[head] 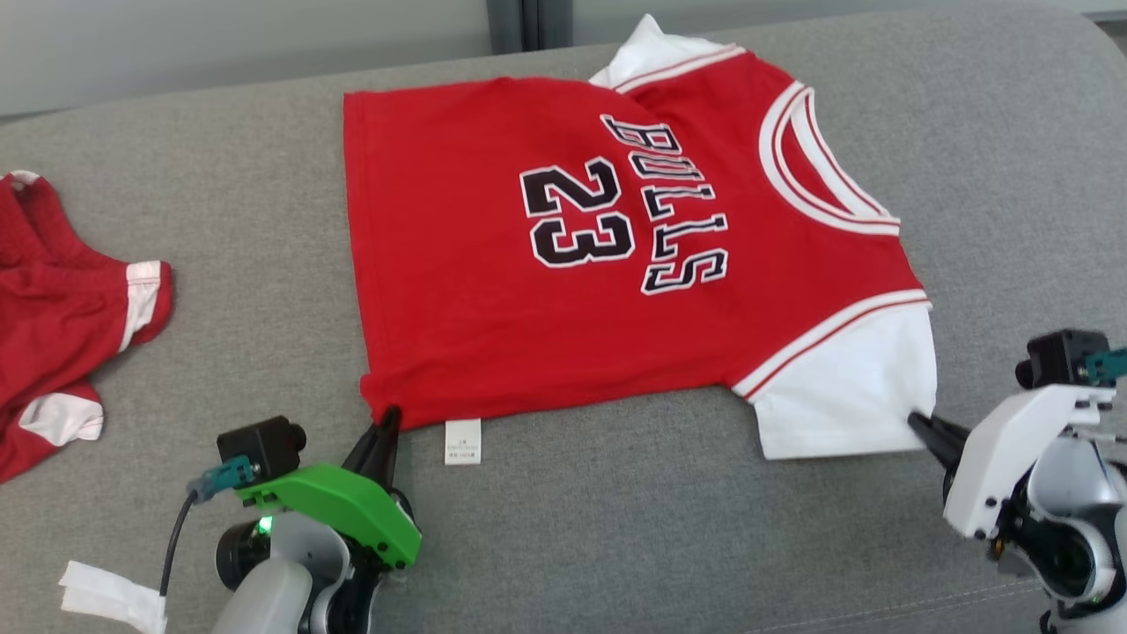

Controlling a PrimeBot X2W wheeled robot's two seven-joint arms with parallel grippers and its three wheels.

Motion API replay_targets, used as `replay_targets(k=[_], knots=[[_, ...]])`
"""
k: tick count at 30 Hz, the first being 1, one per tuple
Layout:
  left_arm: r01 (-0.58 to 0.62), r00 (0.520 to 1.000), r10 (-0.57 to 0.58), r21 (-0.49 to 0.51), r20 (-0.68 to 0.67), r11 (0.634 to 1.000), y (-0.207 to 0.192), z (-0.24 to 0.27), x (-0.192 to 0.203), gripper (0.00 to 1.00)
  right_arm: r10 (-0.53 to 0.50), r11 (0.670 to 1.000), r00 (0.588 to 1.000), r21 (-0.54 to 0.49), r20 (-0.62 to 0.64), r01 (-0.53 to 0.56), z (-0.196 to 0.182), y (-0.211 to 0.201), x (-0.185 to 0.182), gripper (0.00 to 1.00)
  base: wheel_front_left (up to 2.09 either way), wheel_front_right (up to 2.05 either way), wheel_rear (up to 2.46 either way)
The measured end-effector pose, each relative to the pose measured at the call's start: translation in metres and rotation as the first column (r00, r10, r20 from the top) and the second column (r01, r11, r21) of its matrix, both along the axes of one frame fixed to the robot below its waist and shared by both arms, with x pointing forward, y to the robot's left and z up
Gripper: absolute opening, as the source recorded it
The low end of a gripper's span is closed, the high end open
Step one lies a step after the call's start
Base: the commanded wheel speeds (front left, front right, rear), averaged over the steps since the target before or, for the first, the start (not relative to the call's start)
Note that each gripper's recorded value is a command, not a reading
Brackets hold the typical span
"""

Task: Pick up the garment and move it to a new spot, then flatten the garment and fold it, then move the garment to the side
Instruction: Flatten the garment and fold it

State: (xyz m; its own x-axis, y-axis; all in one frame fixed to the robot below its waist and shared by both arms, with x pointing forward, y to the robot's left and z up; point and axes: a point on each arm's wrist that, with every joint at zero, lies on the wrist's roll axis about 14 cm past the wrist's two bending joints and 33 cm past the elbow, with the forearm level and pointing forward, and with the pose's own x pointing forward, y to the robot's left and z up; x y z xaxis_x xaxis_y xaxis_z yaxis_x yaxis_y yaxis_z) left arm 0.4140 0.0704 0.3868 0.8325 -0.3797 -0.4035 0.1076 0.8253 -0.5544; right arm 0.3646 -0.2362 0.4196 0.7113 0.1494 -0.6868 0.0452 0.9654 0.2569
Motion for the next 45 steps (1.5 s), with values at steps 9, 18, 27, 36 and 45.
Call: replay_targets(k=[9, 18, 27, 36, 45], knots=[[-0.078, 0.996, 0.081, 0.062, -0.036, 0.995, 0.029, 0.011, -0.044, 0.0, -0.027, 0.999, 0.998, 0.043, -0.052, 0.029, 0.014, 0.029, -0.05, 0.0, 0.0, 0.0, 0.0], [-0.08, 0.991, 0.09, 0.1, -0.095, 0.992, 0.04, 0.006, -0.071, 0.0, -0.02, 0.998, 0.993, 0.061, -0.118, 0.027, 0.01, 0.031, -0.064, 0.0, 0.0, 0.0, 0.0], [-0.067, 0.993, 0.078, 0.12, -0.091, 0.991, 0.044, 0.013, -0.07, 0.0, -0.024, 0.998, 0.999, 0.053, 0.026, 0.023, 0.04, 0.031, -0.034, 0.0, 0.0, 0.0, 0.0], [-0.055, 0.997, 0.06, 0.099, -0.049, 0.994, 0.034, 0.037, -0.036, 0.0, 0.042, 0.998, 0.99, 0.043, 0.136, -0.048, 0.066, 0.05, 0.024, 0.0, 0.0, 0.0, 0.0], [-0.073, 0.991, 0.083, 0.095, -0.101, 0.993, 0.032, 0.036, -0.003, 0.0, 0.078, 0.997, 0.975, 0.013, 0.21, -0.082, 0.073, 0.056, 0.078, 0.0, 0.0, 0.0, 0.0]])
